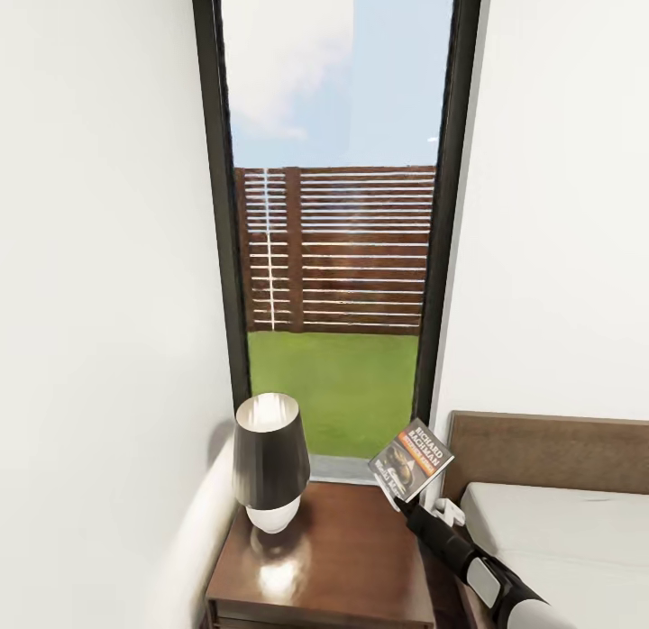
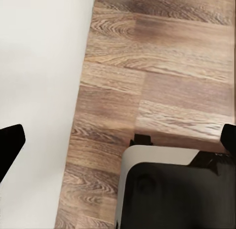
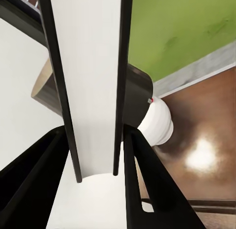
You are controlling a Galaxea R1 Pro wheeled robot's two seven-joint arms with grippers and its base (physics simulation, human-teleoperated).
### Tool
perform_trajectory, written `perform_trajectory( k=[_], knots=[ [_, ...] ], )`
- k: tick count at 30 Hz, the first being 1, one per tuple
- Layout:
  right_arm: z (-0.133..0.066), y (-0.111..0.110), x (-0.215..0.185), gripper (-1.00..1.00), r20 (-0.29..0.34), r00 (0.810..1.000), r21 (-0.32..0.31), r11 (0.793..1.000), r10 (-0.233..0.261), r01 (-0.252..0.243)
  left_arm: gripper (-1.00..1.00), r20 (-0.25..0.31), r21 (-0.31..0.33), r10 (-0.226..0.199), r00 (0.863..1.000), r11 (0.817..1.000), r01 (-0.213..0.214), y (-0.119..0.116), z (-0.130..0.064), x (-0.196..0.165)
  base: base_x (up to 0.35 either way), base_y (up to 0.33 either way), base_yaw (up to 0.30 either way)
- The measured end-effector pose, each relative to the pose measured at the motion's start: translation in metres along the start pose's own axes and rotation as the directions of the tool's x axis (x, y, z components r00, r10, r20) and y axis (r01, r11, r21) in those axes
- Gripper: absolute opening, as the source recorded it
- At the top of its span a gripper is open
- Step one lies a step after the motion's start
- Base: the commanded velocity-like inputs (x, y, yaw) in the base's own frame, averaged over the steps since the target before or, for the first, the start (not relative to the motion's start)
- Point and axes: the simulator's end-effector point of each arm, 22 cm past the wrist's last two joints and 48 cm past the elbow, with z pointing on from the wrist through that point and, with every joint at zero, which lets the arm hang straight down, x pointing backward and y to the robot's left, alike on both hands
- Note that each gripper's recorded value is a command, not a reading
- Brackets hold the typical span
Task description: In the bedroom, move the book from the bed onto either nightstand, and place the two sandals side by side next to the bed.
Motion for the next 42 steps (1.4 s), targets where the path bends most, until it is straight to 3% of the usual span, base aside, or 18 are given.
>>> perform_trajectory(
  k=[7,20,42],
  knots=[
    [0.0,0.001,0.0,-1.0,0.0,1.0,-0.001,1.0,-0.002,0.002,1.0,-0.007,0.006,0.018,1.0,1.0,-0.018,-0.006,-0.001,-0.036,0.0,0.0,0.0],
    [0.001,0.001,0.0,-1.0,0.0,1.0,-0.002,1.0,-0.004,0.004,1.0,0.037,0.012,0.016,0.999,1.0,-0.016,-0.01,-0.004,-0.088,0.0,0.0,0.0],
    [0.001,0.002,0.002,-1.0,-0.004,1.0,-0.005,1.0,0.0,0.0,1.0,0.038,0.024,0.022,0.999,0.999,-0.023,-0.023,-0.009,-0.107,0.0,0.0,0.0]
  ],
)
